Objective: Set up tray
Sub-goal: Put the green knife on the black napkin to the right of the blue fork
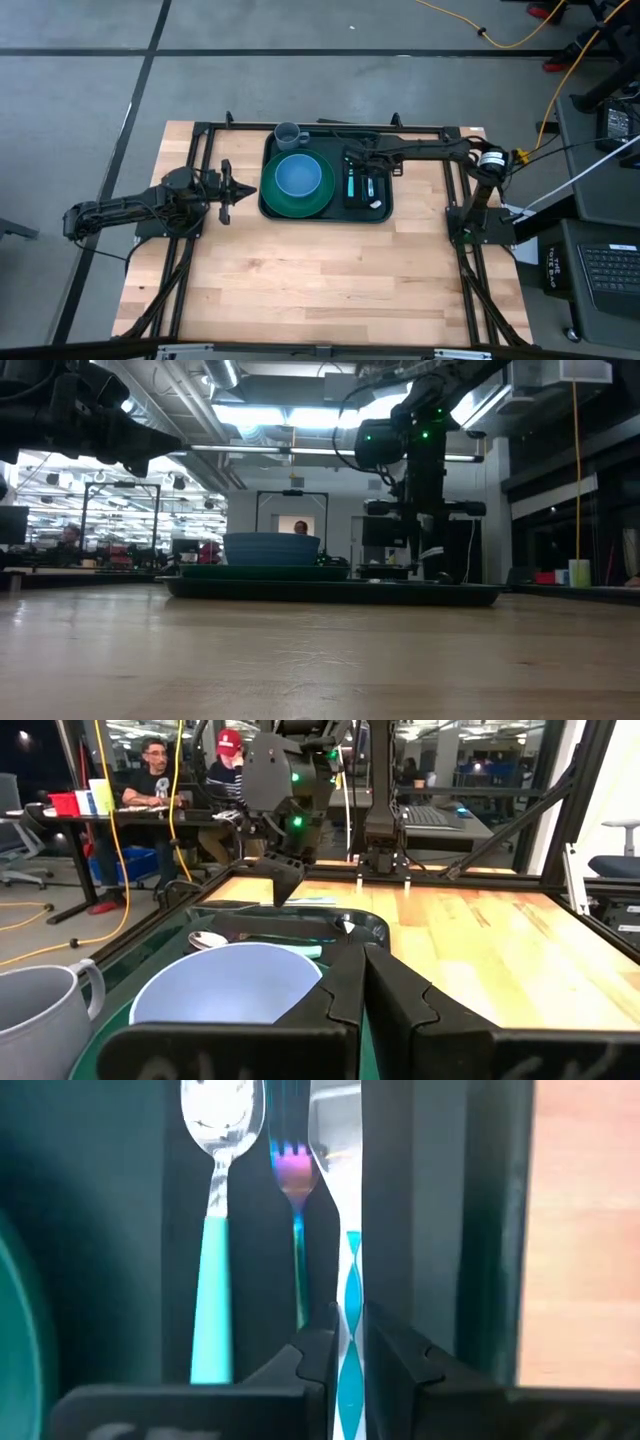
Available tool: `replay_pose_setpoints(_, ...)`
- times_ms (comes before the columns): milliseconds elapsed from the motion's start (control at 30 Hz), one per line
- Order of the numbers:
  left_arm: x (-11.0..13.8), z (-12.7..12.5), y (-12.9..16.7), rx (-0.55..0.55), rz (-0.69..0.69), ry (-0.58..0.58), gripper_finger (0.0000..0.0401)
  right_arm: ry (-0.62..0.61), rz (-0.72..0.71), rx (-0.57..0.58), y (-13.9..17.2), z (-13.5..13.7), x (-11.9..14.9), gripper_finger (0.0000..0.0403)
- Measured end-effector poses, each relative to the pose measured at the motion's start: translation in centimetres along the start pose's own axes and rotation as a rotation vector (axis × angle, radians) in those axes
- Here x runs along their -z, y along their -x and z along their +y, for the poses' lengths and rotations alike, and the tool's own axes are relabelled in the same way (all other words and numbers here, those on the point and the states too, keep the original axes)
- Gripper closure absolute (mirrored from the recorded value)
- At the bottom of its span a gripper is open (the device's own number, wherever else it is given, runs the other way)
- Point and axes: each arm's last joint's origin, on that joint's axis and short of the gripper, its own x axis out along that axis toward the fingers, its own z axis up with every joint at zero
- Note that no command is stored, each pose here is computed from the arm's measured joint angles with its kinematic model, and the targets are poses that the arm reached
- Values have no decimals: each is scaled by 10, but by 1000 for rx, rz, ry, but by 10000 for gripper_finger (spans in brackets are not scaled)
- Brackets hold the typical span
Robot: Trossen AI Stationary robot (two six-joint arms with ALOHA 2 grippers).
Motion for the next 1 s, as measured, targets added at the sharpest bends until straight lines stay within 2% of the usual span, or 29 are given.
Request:
replay_pose_setpoints(400, 2, 0, 0, 2, 16, 13, 397, 0, 75, 65, -25, 4, 7, 360)
replay_pose_setpoints(1000, 3, 0, 0, 3, 31, 16, 397, -3, 49, 91, -26, 2, 5, 359)
